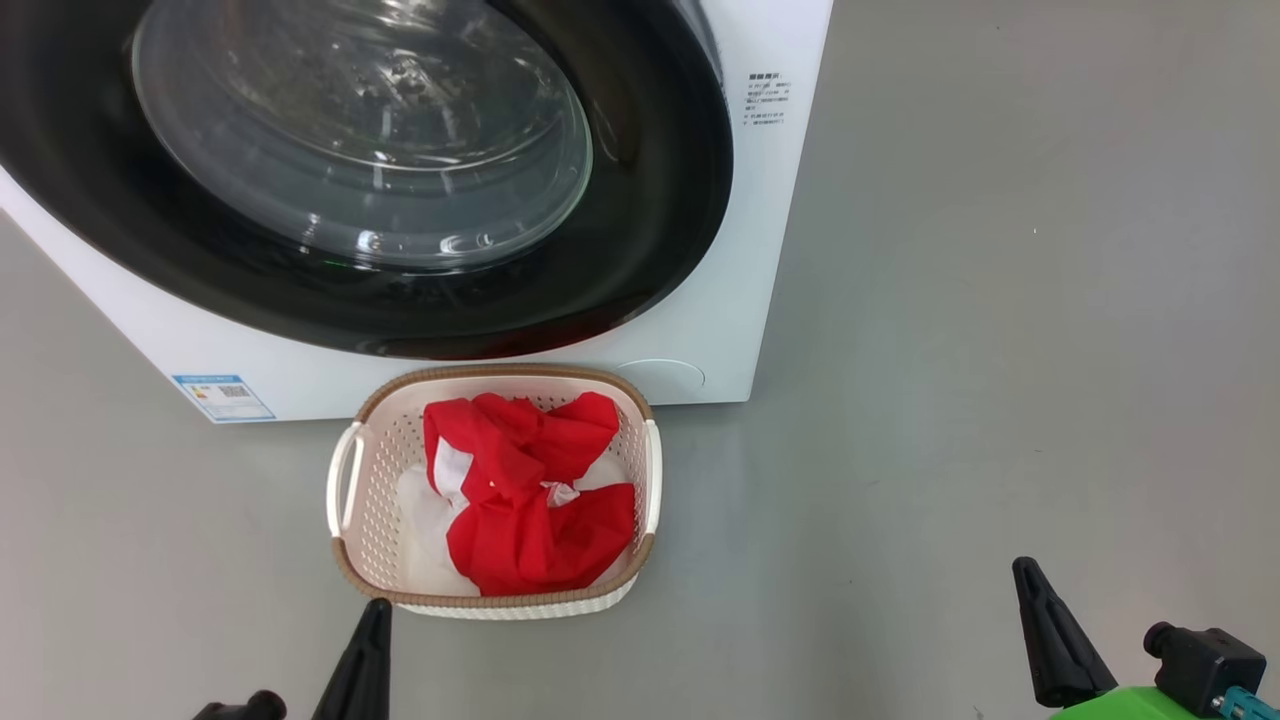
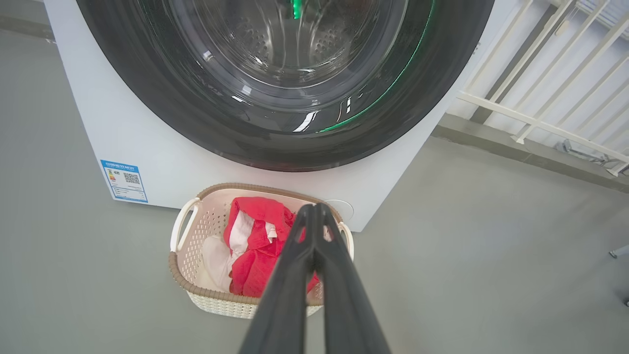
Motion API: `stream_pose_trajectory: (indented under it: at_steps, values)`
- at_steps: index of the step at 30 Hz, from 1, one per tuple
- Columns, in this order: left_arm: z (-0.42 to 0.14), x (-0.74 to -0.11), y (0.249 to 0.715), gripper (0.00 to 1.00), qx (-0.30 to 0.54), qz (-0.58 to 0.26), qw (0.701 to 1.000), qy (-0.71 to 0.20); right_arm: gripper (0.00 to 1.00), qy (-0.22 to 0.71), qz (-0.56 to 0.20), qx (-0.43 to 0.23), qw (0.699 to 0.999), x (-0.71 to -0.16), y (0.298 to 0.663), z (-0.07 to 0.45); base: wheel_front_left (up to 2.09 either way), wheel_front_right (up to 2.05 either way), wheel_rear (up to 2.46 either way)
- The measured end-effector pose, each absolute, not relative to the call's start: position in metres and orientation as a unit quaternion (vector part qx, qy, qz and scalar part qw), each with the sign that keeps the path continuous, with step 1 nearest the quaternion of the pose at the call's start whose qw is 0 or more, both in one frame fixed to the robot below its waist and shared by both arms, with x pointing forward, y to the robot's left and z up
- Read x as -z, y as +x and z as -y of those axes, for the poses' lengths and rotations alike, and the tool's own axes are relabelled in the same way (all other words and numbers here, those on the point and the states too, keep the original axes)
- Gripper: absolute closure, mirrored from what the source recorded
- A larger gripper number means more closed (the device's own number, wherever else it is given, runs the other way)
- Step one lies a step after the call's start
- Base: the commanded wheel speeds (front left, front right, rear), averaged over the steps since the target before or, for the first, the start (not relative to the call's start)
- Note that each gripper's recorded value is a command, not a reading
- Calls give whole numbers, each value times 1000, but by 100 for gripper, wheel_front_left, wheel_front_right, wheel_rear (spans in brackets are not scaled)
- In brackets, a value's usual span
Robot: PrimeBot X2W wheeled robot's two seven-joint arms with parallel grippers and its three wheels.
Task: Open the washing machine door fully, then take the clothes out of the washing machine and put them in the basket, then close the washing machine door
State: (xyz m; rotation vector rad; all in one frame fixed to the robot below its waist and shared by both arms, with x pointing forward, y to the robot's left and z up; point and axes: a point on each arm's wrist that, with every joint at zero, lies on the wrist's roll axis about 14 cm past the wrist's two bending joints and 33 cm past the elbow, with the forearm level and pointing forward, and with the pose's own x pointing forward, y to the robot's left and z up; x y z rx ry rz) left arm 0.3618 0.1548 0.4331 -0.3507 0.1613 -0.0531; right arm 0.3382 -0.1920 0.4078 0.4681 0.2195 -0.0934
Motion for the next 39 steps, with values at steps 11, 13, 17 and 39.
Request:
stream_pose_trajectory:
  at_steps: [11, 13, 17, 39]
  values:
    - [-160, -433, 361, 100, 9, -84, 970, -229, 100, 283, -108, 61, 951, -409, 338, 195, 0, 0, 0]
    - [-161, -433, 360, 100, 6, -85, 967, -241, 100, 288, -109, 62, 950, -409, 338, 195, 0, 0, 0]
    - [-163, -433, 360, 100, 1, -87, 962, -257, 100, 309, -104, 68, 943, -410, 339, 196, 0, 0, 0]
    - [-169, -441, 364, 100, -20, -79, 928, -364, 100, 400, -95, 79, 908, -419, 345, 199, 0, 0, 0]
